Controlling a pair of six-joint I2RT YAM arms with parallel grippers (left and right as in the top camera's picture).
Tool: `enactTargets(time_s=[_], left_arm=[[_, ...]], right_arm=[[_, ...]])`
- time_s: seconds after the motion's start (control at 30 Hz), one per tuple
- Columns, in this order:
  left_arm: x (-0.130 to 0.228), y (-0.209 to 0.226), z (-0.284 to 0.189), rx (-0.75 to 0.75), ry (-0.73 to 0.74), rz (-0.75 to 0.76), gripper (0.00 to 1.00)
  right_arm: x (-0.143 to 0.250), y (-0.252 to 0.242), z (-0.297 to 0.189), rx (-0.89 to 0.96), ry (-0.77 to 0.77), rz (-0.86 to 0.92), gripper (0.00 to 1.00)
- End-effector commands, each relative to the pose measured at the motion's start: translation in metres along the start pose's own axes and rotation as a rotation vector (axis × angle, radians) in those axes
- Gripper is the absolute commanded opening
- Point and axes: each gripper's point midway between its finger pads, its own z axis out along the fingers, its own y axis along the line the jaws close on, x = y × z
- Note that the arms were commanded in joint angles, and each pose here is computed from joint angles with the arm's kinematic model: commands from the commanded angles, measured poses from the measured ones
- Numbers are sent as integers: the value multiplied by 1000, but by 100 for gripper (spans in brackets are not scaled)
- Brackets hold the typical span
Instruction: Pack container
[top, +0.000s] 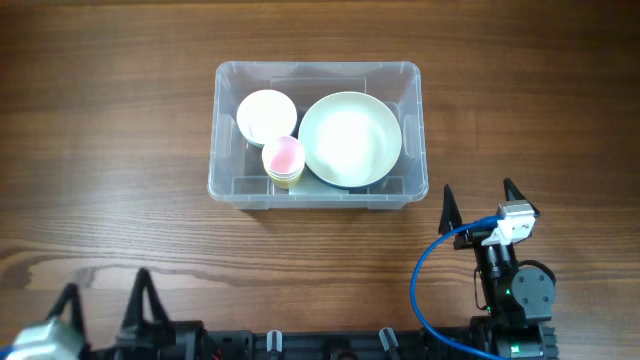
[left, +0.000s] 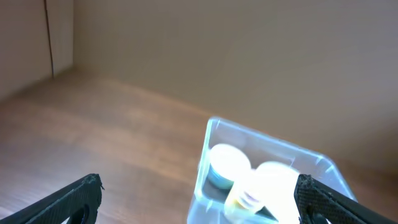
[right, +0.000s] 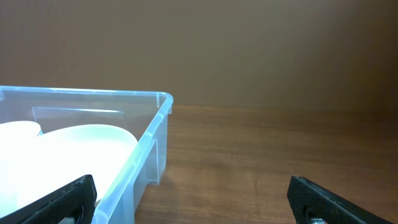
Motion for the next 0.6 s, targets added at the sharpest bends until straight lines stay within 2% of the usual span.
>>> enactTargets(time_s=[0.0, 0.3, 0.57], left_arm=[[43, 9, 30, -9, 65, -82, 100], [78, 1, 122, 94, -48, -88, 100], [113, 8, 159, 117, -98, -38, 100]], right_arm=[[-3, 1, -1, -10, -14, -14, 100], [-3, 1, -1, -10, -14, -14, 100], [-3, 1, -1, -10, -14, -14, 100]])
